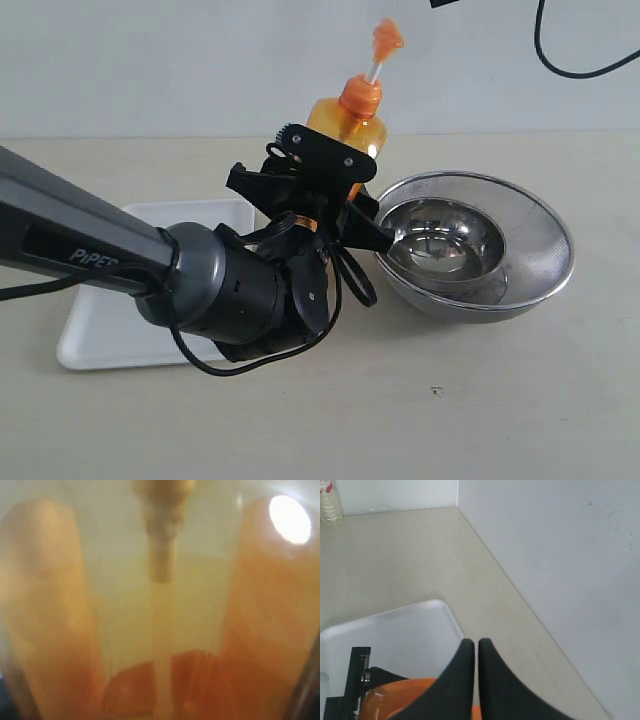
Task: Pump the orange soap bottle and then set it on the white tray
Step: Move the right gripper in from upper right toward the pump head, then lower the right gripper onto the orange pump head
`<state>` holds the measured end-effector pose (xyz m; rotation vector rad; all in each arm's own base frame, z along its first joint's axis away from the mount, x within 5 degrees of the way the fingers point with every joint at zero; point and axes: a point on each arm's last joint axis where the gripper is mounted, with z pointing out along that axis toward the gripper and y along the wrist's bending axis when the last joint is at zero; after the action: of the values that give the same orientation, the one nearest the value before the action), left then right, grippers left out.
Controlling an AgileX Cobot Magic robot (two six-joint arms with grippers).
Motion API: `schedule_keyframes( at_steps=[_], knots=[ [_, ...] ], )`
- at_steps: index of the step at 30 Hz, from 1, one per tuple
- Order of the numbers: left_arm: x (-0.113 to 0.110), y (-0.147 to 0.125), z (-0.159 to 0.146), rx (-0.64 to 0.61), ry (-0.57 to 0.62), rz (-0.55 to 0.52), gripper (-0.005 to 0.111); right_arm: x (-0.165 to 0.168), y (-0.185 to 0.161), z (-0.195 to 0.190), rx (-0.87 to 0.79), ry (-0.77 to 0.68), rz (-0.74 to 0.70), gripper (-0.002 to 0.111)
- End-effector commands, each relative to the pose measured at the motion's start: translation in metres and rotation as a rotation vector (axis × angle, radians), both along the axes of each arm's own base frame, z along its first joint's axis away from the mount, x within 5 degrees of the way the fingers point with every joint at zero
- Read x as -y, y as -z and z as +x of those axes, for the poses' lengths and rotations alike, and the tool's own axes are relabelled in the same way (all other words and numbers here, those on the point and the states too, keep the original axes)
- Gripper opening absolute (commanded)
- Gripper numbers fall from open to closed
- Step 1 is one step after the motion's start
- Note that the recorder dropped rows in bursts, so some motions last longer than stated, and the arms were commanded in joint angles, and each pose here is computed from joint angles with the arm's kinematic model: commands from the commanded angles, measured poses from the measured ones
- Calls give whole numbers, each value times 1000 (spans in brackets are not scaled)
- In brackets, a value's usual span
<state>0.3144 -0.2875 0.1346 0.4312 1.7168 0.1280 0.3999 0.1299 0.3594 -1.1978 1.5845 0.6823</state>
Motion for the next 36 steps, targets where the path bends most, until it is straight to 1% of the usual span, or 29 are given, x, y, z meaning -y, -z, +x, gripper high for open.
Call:
schedule_keyframes(
  at_steps=[1,6,11,20,27,36],
  knots=[
    [4,-17,2,99,5,-5,5,1,-1,3,12,28,-5,0],
    [4,-17,2,99,5,-5,5,1,-1,2,-1,31,-4,0],
    [4,-17,2,99,5,-5,5,3,3,2,-21,35,-41,0],
    [4,-17,2,105,14,-1,5,3,3,2,-22,33,-41,0],
    [4,-17,2,106,12,-2,5,-7,22,8,-63,9,-58,0],
    [4,-17,2,106,12,-2,5,-9,23,8,-68,10,-80,0]
  ],
)
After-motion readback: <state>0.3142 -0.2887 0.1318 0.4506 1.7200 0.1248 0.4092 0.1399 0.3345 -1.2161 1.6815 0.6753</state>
